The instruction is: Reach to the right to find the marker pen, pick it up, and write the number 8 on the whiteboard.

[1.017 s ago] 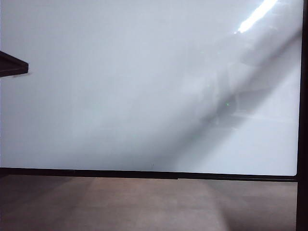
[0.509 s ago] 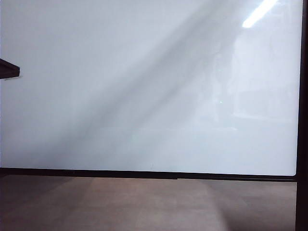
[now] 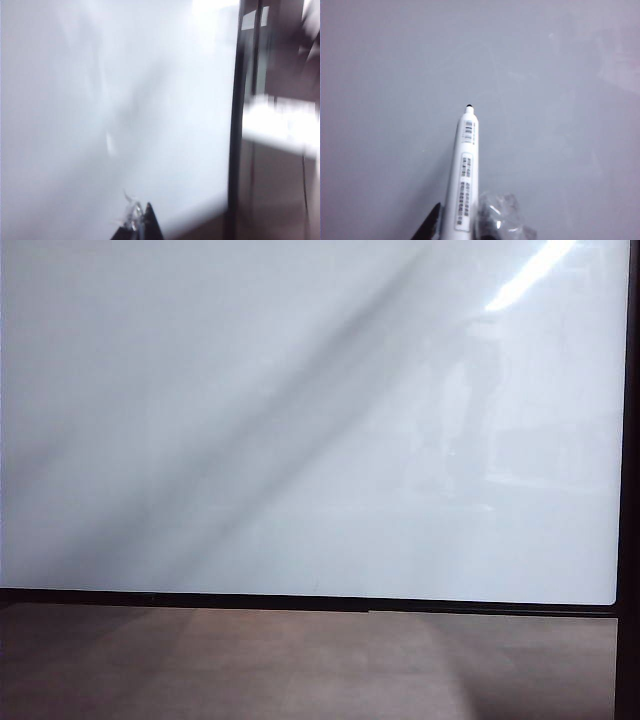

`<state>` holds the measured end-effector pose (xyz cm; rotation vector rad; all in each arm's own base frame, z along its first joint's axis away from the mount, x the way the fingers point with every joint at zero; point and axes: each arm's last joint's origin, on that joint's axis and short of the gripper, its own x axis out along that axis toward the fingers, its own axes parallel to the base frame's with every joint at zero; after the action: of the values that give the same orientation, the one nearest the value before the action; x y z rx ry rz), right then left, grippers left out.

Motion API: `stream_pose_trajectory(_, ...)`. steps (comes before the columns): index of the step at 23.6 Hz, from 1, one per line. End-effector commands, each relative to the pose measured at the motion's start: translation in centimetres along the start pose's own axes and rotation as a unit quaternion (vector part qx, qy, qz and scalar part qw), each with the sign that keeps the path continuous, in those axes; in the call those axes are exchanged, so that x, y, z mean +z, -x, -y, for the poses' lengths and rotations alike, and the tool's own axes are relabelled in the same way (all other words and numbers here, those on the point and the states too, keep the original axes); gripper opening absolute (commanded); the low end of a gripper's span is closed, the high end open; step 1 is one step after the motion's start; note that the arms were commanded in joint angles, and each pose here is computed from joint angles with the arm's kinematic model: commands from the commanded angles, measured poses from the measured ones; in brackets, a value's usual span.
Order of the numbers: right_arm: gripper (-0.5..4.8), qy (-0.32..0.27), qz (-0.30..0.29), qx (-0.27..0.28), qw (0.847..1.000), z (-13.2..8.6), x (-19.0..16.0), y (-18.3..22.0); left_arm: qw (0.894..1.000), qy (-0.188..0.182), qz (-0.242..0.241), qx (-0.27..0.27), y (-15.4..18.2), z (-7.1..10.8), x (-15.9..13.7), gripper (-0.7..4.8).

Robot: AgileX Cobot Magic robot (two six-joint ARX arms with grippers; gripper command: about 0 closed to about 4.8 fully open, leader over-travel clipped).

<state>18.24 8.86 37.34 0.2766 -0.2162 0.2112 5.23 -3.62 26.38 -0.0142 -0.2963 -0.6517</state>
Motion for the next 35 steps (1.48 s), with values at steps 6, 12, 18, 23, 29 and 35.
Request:
stream_pose_trajectory(6, -0.06, -0.026, 0.016, 0.037, 0.999, -2.4, -0.4, -3.2, 0.995, -0.011, 0.096, 0.002, 1.7, -0.2, 8.0, -0.05)
stream_pose_trajectory(12, -0.06, -0.014, 0.013, 0.057, 0.998, -5.2, -0.2, -6.1, 0.995, -0.011, 0.103, 0.002, 1.3, -0.4, 10.2, -0.05)
stream_pose_trajectory(18, -0.06, -0.016, 0.020, 0.042, 0.999, -6.1, -0.2, -8.1, 0.998, -0.006, 0.056, -0.002, 0.3, -0.4, 9.6, -0.05)
stream_pose_trajectory(23, -0.06, -0.013, 0.024, 0.034, 0.999, -6.1, -0.3, -9.4, 0.999, -0.004, 0.037, -0.003, -0.3, -0.5, 9.3, -0.05)
stream_pose_trajectory(29, -0.06, -0.012, 0.024, 0.029, 0.999, -6.2, -0.7, -10.5, 0.999, -0.005, 0.041, -0.003, -0.3, -0.5, 9.7, -0.05)
stream_pose_trajectory(35, -0.06, -0.011, 0.024, 0.023, 0.999, -6.1, -1.5, -11.2, 0.999, -0.005, 0.047, -0.002, -0.1, -0.5, 10.0, -0.05)
